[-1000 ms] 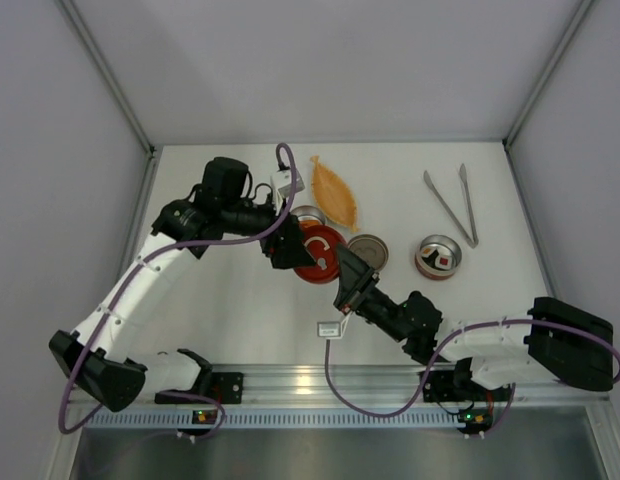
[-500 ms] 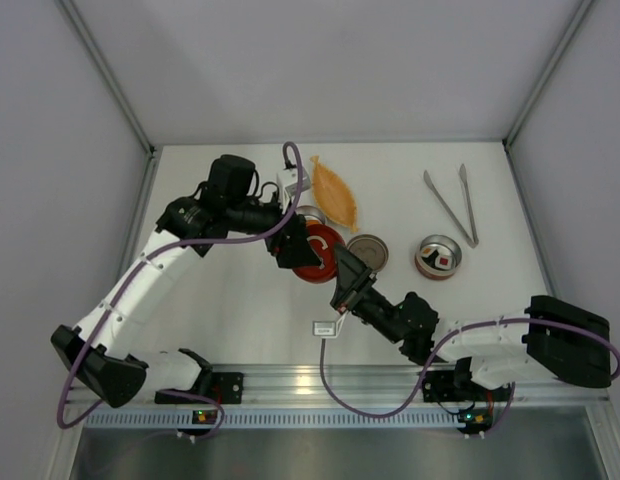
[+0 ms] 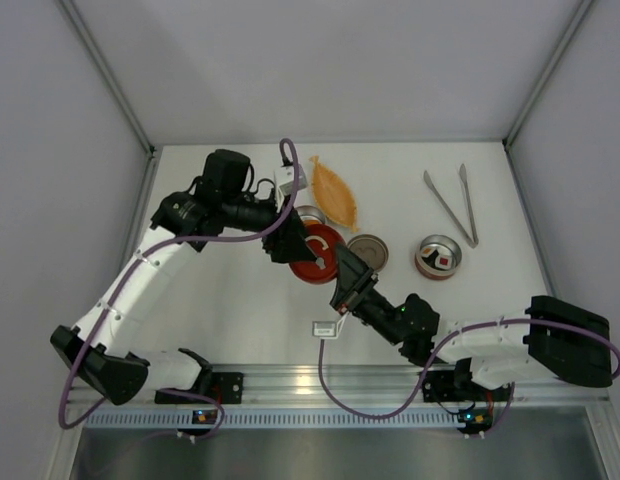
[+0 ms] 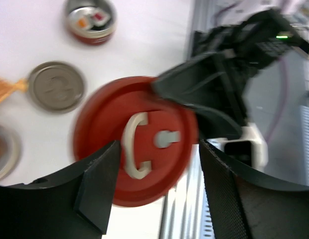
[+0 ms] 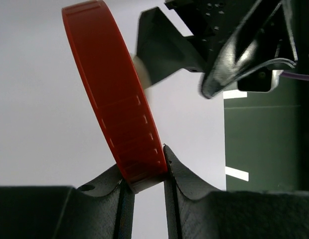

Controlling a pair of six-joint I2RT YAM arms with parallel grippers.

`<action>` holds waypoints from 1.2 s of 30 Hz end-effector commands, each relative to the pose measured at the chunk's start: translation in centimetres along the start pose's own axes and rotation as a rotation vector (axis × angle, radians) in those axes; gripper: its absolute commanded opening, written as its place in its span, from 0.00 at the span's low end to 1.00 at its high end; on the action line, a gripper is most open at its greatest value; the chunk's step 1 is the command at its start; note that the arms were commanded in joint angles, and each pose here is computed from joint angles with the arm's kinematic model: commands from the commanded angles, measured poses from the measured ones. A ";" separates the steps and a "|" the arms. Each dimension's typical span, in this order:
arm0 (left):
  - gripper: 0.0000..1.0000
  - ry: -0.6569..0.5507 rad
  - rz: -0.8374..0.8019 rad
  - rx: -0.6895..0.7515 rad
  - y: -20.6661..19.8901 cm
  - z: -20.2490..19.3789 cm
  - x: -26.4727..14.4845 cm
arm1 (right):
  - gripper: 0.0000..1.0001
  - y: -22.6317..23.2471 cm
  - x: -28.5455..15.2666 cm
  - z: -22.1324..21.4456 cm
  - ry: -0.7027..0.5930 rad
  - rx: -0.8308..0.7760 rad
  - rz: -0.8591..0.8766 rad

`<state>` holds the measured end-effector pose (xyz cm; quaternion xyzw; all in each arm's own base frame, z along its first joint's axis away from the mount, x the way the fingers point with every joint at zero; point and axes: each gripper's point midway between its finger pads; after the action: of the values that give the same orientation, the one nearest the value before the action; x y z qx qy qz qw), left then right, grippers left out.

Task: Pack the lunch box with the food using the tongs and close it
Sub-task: Close the box lid on the packing box.

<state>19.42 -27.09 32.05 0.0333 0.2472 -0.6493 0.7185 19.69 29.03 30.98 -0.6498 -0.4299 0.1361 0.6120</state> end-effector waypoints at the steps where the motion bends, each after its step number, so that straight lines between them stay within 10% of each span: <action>1: 0.68 -0.061 -0.335 0.046 -8.1 1.5 -2.0 | 0.00 -3.0 0.4 -0.8 0.052 -0.145 -0.063; 9: 0.66 -0.104 -0.392 0.120 -11.1 2.7 -4.3 | 0.00 -3.3 1.3 -1.1 0.069 -0.152 -0.069; 20: 0.76 -0.065 0.339 0.220 0.3 3.4 -5.2 | 0.00 -3.4 1.7 -1.2 0.079 -0.140 -0.067; 36: 0.77 0.107 0.366 0.305 1.8 0.9 -1.6 | 0.00 -3.6 2.4 -1.4 0.111 -0.080 -0.049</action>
<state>20.31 -25.58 32.57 0.2043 0.1956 -0.5490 0.7865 21.11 29.60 33.03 -0.6511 -0.4066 0.1101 0.6314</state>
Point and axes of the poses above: each gripper's point midway between its finger pads, its own x axis out along the fingers, its own y axis along the line the jaws close on, z = x × y, and after that the axes turned 4 degrees about x, right-handed
